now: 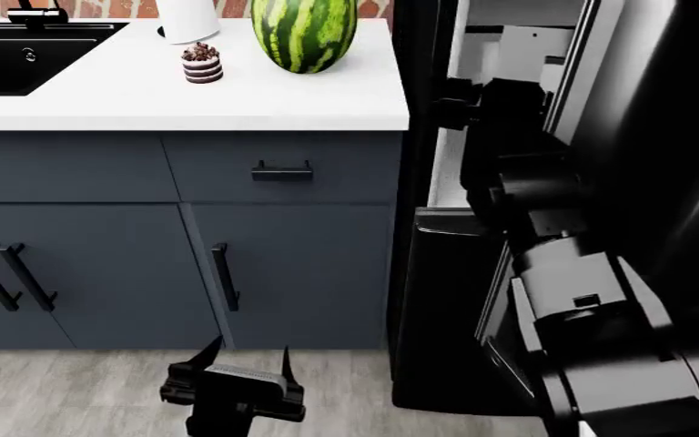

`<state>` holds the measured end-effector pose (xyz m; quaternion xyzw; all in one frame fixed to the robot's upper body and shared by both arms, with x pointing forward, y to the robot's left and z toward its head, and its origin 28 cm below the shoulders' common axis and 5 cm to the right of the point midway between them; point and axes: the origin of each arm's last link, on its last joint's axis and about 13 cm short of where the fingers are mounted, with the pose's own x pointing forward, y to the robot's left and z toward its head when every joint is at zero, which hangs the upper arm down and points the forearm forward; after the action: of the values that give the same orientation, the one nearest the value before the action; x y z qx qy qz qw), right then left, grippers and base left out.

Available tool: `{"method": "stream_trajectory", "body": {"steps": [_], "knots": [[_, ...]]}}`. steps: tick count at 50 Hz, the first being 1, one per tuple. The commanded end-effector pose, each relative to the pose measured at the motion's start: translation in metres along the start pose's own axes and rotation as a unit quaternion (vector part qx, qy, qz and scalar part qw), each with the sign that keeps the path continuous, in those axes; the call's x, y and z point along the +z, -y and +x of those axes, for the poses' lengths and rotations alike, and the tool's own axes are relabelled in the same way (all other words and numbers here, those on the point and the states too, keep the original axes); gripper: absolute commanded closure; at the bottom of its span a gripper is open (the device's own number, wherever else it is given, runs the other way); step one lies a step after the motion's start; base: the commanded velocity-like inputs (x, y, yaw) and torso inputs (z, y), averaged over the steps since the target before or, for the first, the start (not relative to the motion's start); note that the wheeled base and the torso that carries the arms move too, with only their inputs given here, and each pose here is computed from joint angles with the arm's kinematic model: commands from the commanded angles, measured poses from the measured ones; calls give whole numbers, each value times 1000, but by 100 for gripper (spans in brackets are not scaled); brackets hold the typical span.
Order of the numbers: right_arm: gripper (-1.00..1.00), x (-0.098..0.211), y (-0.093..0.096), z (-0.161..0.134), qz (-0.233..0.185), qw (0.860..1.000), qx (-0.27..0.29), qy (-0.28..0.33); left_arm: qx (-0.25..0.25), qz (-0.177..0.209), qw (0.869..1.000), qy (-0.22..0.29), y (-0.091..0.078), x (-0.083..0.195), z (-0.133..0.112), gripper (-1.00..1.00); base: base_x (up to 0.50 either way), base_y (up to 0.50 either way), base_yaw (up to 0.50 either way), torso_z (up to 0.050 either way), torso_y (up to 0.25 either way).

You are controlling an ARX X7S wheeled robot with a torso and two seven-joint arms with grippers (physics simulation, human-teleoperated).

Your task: Open the fridge door

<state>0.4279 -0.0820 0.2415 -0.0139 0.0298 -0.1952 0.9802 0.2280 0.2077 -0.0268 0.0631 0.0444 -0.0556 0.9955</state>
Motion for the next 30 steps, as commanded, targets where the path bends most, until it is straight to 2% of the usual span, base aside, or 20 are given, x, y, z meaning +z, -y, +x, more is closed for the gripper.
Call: {"method": "stream_trajectory", "body": {"steps": [1,12,26,30], "knots": [[-100,4,25,2,19,997,-70,14,-1,7,1000,0,0,0,0,-100,0,0,0,0,0],[-100,5,53,-9,12,995,-94,28,-3,16,1000,0,1,0,0,-100,0,0,0,0,0],[-100,-2,77,-13,-8,993,-112,35,-4,21,1000,-1,1,0,1,-100,0,0,0,0,0],[-100,-5,94,-12,-7,990,-136,32,-3,22,1000,-1,1,0,1,-100,0,0,0,0,0]]}}
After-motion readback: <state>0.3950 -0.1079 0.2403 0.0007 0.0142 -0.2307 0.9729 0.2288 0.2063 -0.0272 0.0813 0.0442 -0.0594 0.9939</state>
